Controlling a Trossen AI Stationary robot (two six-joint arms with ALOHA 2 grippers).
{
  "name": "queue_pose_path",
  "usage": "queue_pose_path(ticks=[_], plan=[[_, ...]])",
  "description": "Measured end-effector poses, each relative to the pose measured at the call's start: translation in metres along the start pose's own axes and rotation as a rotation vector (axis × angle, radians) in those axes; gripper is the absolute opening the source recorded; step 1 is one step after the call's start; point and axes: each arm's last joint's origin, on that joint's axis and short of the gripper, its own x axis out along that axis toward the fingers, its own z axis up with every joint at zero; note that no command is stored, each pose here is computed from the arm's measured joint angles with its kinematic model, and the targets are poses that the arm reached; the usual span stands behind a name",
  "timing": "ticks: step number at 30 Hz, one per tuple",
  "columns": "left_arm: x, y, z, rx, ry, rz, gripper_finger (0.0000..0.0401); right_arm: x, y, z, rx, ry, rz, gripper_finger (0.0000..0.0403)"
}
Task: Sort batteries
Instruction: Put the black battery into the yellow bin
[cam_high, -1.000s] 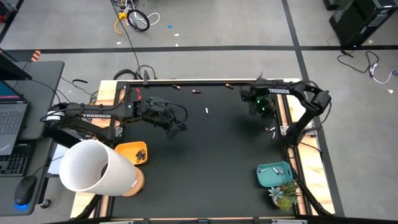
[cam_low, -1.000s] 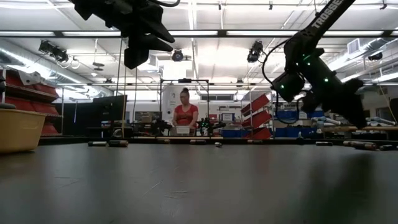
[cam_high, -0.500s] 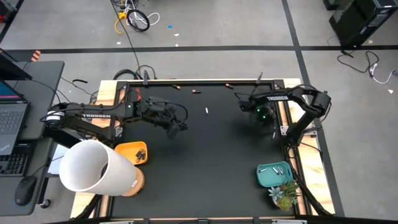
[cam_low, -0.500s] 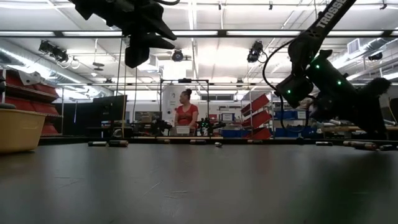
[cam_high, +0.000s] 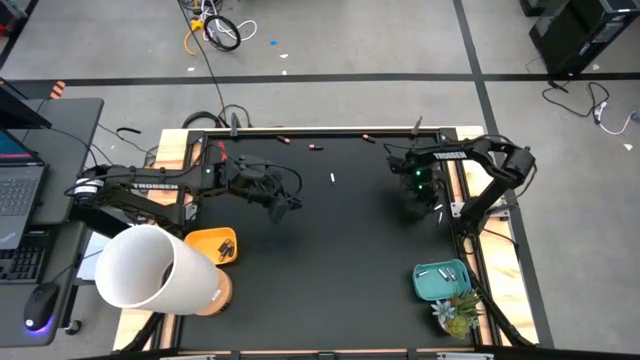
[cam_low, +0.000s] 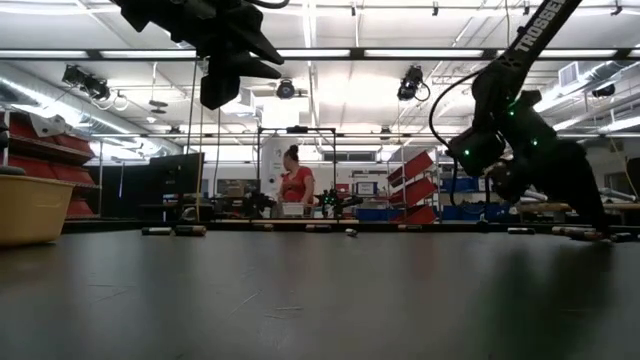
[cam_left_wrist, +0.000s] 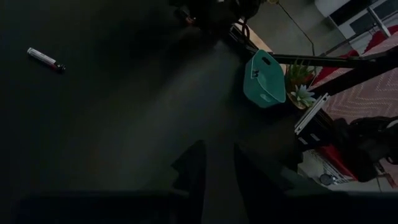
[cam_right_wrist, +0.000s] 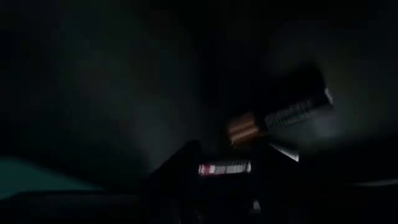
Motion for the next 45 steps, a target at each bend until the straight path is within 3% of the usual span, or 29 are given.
queue_pose_path(ticks=[4, 15, 26, 30, 34, 39, 45], plan=[[0.0, 0.0, 0.0, -0.005, 0.001, 0.0, 0.0096, 0.009, -0.004, 0.0, 0.071, -0.019, -0.019, 0.013], [0.0, 0.0, 0.0, -0.007, 0.009, -0.01, 0.0096, -0.006, -0.004, 0.008, 0.098, -0.08, -0.022, 0.013], [0.0, 0.0, 0.0, -0.007, 0.009, -0.009, 0.0096, -0.019, -0.012, 0.023, 0.226, -0.216, 0.099, 0.013], [0.0, 0.0, 0.0, -0.012, 0.009, -0.009, 0.0096, -0.024, -0.01, 0.027, 0.205, -0.256, 0.113, 0.013], [0.0, 0.0, 0.0, -0.02, 0.012, -0.013, 0.0096, -0.044, -0.004, 0.029, 0.108, -0.311, 0.061, 0.013], [0.0, 0.0, 0.0, -0.023, 0.012, -0.014, 0.0096, -0.084, 0.002, 0.036, -0.001, -0.504, -0.007, 0.013], [0.0, -0.001, 0.0, -0.023, 0.004, -0.012, 0.0096, -0.101, 0.003, 0.065, 0.001, -0.615, -0.018, 0.0128]])
